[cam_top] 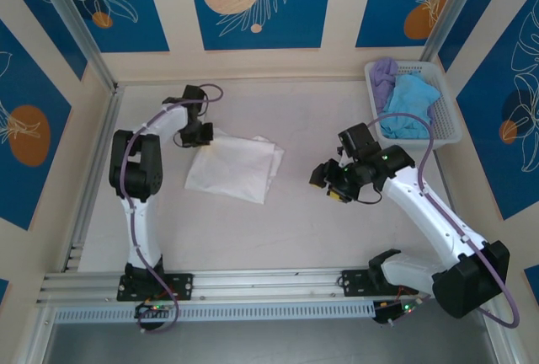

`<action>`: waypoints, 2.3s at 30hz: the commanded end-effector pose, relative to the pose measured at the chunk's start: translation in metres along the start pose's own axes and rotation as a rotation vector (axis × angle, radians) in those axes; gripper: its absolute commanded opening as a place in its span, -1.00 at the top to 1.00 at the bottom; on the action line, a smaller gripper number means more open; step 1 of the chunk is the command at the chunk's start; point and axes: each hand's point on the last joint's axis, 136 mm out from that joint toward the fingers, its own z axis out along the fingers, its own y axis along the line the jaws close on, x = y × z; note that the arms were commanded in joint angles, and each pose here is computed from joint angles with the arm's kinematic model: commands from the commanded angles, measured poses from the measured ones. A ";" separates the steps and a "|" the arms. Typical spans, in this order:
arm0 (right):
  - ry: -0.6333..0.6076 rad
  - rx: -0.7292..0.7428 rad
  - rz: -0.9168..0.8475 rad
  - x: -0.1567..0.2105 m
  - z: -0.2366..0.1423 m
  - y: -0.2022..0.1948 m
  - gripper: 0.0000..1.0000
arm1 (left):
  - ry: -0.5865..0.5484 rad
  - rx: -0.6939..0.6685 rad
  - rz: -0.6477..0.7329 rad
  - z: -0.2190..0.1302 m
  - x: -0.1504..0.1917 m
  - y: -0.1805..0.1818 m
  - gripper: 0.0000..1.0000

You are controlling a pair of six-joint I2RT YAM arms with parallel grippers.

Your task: Fold and stack the t-shirts

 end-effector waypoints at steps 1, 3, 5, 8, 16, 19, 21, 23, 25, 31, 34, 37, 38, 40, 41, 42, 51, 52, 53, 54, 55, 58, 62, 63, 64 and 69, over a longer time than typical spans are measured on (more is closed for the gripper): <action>-0.004 0.041 0.035 -0.005 -0.013 -0.006 -0.11 | -0.040 -0.141 0.012 -0.011 -0.032 0.053 1.00; -0.005 0.055 0.065 -0.010 -0.016 -0.007 -0.09 | -0.062 -0.164 -0.004 -0.013 -0.050 0.071 1.00; -0.006 0.066 0.085 -0.015 -0.019 -0.006 -0.09 | -0.082 -0.169 -0.033 -0.015 -0.068 0.088 1.00; 0.009 0.082 0.116 -0.023 -0.018 -0.003 -0.08 | -0.098 -0.163 -0.078 -0.016 -0.091 0.109 1.00; 0.073 0.126 0.169 -0.041 -0.005 0.014 -0.02 | -0.196 -0.192 -0.112 -0.029 -0.145 0.162 0.96; 0.081 0.131 0.177 -0.046 0.000 0.022 -0.01 | -0.248 -0.194 -0.140 -0.037 -0.157 0.181 0.93; 0.085 0.139 0.172 -0.049 0.002 0.028 -0.01 | -0.278 -0.203 -0.149 -0.043 -0.163 0.191 0.93; 0.091 0.143 0.168 -0.053 0.005 0.033 -0.01 | -0.305 -0.212 -0.156 -0.048 -0.168 0.199 0.91; 0.100 0.148 0.168 -0.055 0.010 0.039 -0.01 | -0.331 -0.225 -0.162 -0.053 -0.174 0.208 0.87; 0.120 0.161 0.142 -0.060 0.021 0.053 0.01 | -0.420 -0.244 -0.201 -0.070 -0.192 0.223 0.83; 0.123 0.163 0.134 -0.061 0.023 0.057 0.00 | -0.463 -0.253 -0.214 -0.075 -0.201 0.227 0.70; 0.123 0.162 0.133 -0.060 0.024 0.057 0.00 | -0.460 -0.245 -0.229 -0.071 -0.200 0.227 0.51; 0.121 0.161 0.133 -0.061 0.024 0.057 0.01 | -0.454 -0.251 -0.233 -0.070 -0.199 0.228 0.50; 0.123 0.161 0.133 -0.060 0.024 0.057 0.00 | -0.435 -0.284 -0.254 -0.066 -0.193 0.234 0.40; 0.125 0.161 0.132 -0.059 0.024 0.056 0.00 | -0.430 -0.303 -0.265 -0.067 -0.191 0.237 0.38; 0.123 0.160 0.130 -0.059 0.024 0.056 0.01 | -0.429 -0.323 -0.278 -0.068 -0.190 0.240 0.32; 0.101 0.142 0.083 -0.061 0.017 0.058 -0.01 | -0.436 -0.179 -0.355 -0.086 -0.189 0.212 -0.85; 0.086 0.140 0.073 -0.063 0.015 0.058 -0.01 | -0.445 -0.137 -0.344 -0.091 -0.192 0.200 -0.93; 0.070 0.140 0.064 -0.065 0.011 0.058 -0.02 | -0.450 -0.111 -0.333 -0.095 -0.193 0.189 -0.97; 0.046 0.145 0.054 -0.069 0.007 0.057 -0.03 | -0.460 -0.084 -0.319 -0.103 -0.195 0.177 -1.00; 0.019 0.149 0.045 -0.073 0.002 0.056 -0.05 | -0.472 -0.060 -0.299 -0.112 -0.197 0.163 -1.00; -0.095 0.172 0.019 -0.086 -0.019 0.050 -0.10 | -0.505 -0.007 -0.261 -0.139 -0.197 0.121 -1.00; -0.306 0.191 -0.035 -0.101 -0.052 0.039 -0.17 | -0.522 0.117 -0.258 -0.168 -0.185 0.060 -1.00; -0.366 0.184 -0.046 -0.103 -0.061 0.036 -0.19 | -0.518 0.154 -0.251 -0.172 -0.179 0.041 -1.00; -0.431 0.186 -0.054 -0.106 -0.070 0.030 -0.22 | -0.510 0.176 -0.251 -0.175 -0.170 0.021 -1.00; -0.709 0.198 -0.096 -0.111 -0.103 -0.003 -0.42 | -0.478 0.252 -0.149 -0.178 -0.112 -0.074 -0.99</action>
